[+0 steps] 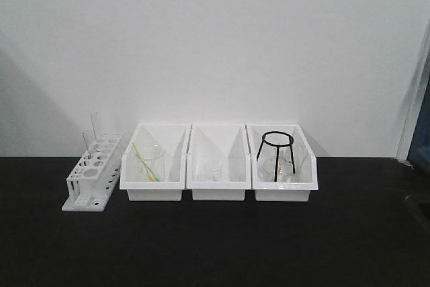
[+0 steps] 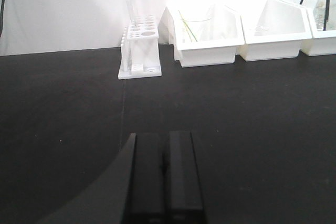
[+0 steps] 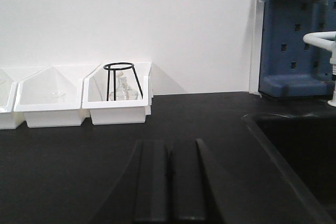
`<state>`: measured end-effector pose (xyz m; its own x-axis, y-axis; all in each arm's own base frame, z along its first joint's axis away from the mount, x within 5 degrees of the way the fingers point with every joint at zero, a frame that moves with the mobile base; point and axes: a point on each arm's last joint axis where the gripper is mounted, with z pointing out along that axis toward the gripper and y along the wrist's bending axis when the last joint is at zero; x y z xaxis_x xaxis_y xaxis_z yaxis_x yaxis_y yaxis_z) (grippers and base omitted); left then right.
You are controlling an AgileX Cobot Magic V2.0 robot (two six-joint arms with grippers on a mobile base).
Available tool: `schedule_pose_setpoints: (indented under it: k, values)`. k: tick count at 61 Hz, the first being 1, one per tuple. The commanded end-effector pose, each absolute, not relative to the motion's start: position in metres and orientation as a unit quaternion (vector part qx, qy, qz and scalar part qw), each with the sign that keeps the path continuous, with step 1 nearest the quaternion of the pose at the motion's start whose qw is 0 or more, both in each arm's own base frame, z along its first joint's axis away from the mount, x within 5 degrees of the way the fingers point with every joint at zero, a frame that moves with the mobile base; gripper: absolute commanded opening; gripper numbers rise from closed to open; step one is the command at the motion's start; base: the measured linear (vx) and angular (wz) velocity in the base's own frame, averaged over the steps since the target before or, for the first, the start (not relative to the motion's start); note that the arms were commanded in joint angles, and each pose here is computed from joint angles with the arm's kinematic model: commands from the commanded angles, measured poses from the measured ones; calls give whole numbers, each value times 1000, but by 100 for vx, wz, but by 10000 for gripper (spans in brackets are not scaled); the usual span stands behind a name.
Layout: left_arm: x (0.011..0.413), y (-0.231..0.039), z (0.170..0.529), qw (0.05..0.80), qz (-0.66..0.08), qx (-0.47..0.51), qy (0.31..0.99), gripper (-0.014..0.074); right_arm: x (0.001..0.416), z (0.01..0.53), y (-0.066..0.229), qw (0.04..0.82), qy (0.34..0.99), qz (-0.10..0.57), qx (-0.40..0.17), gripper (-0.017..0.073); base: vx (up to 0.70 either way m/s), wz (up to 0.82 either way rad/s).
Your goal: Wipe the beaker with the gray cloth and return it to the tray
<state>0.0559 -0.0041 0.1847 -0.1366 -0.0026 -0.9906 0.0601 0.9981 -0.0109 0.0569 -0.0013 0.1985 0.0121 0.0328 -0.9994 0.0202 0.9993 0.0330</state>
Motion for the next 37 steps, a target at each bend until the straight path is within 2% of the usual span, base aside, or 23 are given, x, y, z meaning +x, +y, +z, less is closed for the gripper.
schedule_pose_setpoints:
  k: [1, 24, 37]
  values:
    - [55, -4, 195, 692, -27, 12, 721, -6, 57, 201, -1, 736, 677, 3, 15, -8, -12, -2]
    - [55, -4, 195, 692, -27, 12, 721, -6, 57, 201, -1, 736, 677, 3, 15, -8, -25, -15]
    - [55, -4, 195, 692, -27, 12, 721, -6, 57, 201, -1, 736, 677, 3, 15, -8, -35, -36]
